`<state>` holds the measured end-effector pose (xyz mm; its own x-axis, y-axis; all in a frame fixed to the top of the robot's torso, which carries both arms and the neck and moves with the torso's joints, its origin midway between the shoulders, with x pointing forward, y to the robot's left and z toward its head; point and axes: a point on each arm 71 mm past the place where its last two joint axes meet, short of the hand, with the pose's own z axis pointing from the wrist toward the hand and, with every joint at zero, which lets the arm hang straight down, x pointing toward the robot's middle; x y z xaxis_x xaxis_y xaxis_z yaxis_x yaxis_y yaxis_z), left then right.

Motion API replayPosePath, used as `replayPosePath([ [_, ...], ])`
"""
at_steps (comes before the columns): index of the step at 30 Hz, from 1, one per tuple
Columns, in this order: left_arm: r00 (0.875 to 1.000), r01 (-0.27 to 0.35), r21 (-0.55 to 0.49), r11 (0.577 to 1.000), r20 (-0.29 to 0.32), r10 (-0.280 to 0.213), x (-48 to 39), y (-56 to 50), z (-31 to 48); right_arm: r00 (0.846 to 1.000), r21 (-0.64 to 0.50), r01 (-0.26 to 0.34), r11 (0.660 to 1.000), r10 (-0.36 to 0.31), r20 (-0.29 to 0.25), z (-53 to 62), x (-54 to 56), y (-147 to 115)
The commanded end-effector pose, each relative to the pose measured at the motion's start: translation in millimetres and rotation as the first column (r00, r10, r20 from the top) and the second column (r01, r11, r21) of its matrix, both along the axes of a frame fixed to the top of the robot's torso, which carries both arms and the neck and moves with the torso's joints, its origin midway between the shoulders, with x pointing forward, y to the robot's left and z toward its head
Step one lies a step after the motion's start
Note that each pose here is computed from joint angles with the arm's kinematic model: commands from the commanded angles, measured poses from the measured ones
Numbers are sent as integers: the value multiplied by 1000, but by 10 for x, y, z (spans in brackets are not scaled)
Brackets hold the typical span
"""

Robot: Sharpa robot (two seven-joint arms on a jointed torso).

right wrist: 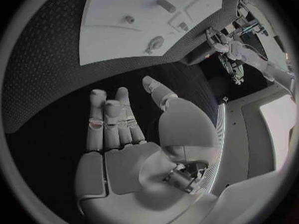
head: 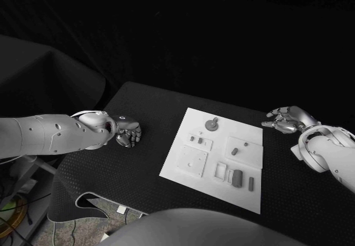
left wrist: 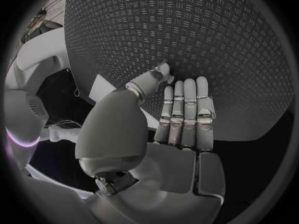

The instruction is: Assemble the parts on the task board

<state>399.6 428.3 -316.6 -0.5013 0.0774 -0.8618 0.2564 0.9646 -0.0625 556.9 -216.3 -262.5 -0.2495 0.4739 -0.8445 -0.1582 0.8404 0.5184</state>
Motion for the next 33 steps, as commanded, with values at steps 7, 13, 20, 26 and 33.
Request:
replayPosePath([
  [7, 999, 51, 41, 998, -8, -51, -5, -59, -86, 1000, -7, -21, 1000, 21, -9, -5, -8, 16],
  [13, 999, 53, 48, 997, -15, -53, -8, -57, -105, 1000, -7, -23, 1000, 23, -12, -8, -9, 18],
  [20, 999, 50, 53, 997, 9, -51, 8, -53, -99, 1000, -7, -24, 1000, 24, -14, -8, -11, 14],
  [26, 998, 52, 49, 997, 31, -54, 31, -82, -94, 1000, -8, -23, 1000, 23, -15, -9, -12, 5],
  [33, 997, 47, 47, 998, 57, -50, 53, -98, -84, 1000, -9, -24, 1000, 24, -17, -10, -13, -3],
])
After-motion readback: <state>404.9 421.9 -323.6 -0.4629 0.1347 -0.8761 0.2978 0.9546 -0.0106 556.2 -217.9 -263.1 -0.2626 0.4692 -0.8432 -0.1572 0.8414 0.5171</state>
